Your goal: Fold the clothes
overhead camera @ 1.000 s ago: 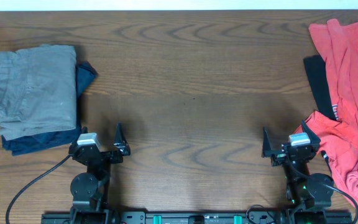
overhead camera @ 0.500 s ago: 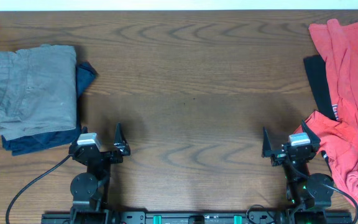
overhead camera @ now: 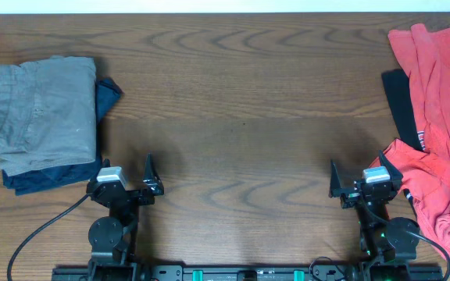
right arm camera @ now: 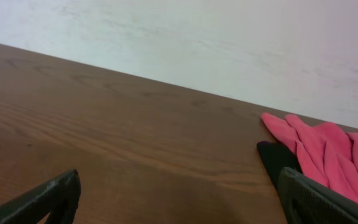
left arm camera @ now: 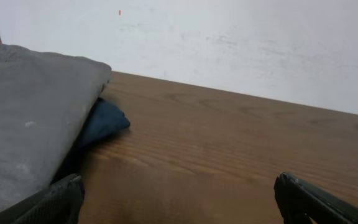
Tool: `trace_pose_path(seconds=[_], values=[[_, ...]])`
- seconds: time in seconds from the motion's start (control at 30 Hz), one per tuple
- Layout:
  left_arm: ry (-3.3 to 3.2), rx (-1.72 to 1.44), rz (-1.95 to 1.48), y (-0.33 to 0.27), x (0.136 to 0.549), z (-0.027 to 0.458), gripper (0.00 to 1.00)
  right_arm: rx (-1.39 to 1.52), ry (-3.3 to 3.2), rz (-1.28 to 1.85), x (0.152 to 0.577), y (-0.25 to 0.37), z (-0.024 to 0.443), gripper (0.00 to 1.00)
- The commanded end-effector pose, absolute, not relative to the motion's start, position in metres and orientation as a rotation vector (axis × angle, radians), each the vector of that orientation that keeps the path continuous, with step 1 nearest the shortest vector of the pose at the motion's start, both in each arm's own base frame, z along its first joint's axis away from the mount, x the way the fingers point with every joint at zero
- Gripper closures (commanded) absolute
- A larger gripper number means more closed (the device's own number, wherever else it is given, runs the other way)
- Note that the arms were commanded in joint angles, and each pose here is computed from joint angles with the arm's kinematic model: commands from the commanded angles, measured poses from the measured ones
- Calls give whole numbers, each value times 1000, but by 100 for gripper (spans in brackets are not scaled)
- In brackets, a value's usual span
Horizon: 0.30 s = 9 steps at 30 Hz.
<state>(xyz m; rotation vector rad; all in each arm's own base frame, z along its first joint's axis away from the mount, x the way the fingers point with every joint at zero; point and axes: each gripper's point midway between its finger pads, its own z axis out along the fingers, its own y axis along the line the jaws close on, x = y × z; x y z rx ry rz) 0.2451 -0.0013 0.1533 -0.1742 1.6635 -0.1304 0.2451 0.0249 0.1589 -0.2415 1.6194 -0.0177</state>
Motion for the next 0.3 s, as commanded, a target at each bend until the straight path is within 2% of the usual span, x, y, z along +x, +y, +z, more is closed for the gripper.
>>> trace_pose_path(seconds=[0.0,0.27], values=[[1716,-193,-113,2,244,137,2,-254,1620,-27,245,26,158,1],[1716,-193,-113,2,244,137,2,-254,1620,-27,245,25,158,1]])
